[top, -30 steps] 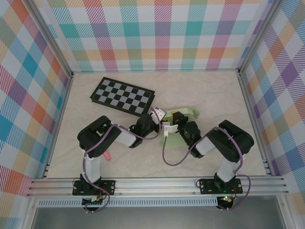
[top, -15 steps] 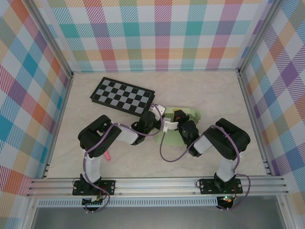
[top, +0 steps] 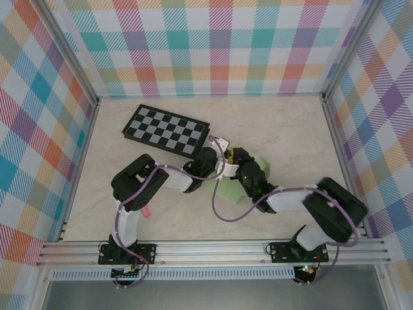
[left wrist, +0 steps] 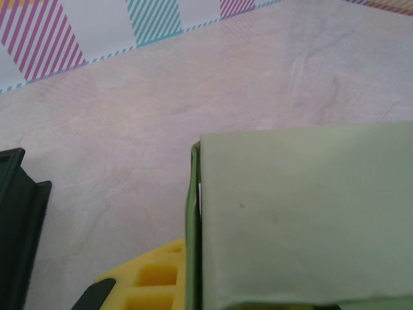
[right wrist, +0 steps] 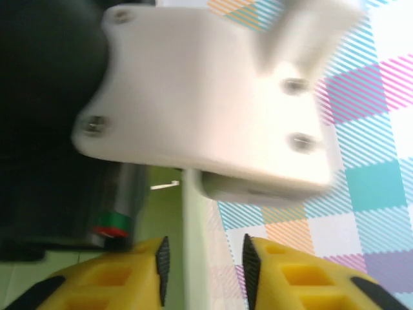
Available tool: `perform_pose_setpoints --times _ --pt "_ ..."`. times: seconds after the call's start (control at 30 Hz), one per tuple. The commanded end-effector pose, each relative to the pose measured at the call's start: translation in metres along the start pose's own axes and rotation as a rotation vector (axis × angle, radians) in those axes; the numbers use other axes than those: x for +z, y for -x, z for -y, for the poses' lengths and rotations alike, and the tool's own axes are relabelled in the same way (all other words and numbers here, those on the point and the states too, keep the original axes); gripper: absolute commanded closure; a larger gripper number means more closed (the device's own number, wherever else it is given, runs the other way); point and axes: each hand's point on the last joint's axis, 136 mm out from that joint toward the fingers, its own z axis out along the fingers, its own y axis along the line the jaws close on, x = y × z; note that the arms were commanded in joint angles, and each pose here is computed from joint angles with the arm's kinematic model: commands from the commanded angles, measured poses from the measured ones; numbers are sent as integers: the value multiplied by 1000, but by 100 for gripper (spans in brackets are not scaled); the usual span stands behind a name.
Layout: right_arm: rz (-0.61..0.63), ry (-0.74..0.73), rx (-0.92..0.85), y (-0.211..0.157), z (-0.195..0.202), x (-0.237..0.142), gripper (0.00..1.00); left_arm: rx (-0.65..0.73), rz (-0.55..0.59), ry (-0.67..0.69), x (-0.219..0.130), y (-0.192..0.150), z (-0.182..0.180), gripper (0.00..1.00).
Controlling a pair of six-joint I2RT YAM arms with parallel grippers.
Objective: Fold the paper box
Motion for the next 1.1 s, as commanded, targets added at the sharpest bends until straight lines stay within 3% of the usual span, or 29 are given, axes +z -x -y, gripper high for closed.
perform_pose_setpoints --times 0.0,0.13,0.27,0.47,0.67,0.83,1.0,1.07 --pt "49 169 177 0 -12 -27 59 24 18 -28 0 10 6 100" --pt "113 314 278 -1 -3 -68 51 25 17 -46 0 11 0 100" --pt "166 273 451 -7 25 -84 44 35 10 -77 0 12 -8 100" --pt "116 286 931 -50 76 -75 44 35 1 -179 -3 17 -25 100" --pt "3 355 1340 -91 92 -39 46 91 14 -342 -4 24 -30 100" --pt "-143 574 1681 -89 87 -7 45 174 38 -497 -2 25 -11 100" --pt "-342 772 1994 -90 51 14 53 178 83 -551 10 21 1 100" --pt "-424 851 1991 -83 35 18 54 207 65 -570 14 16 7 100"
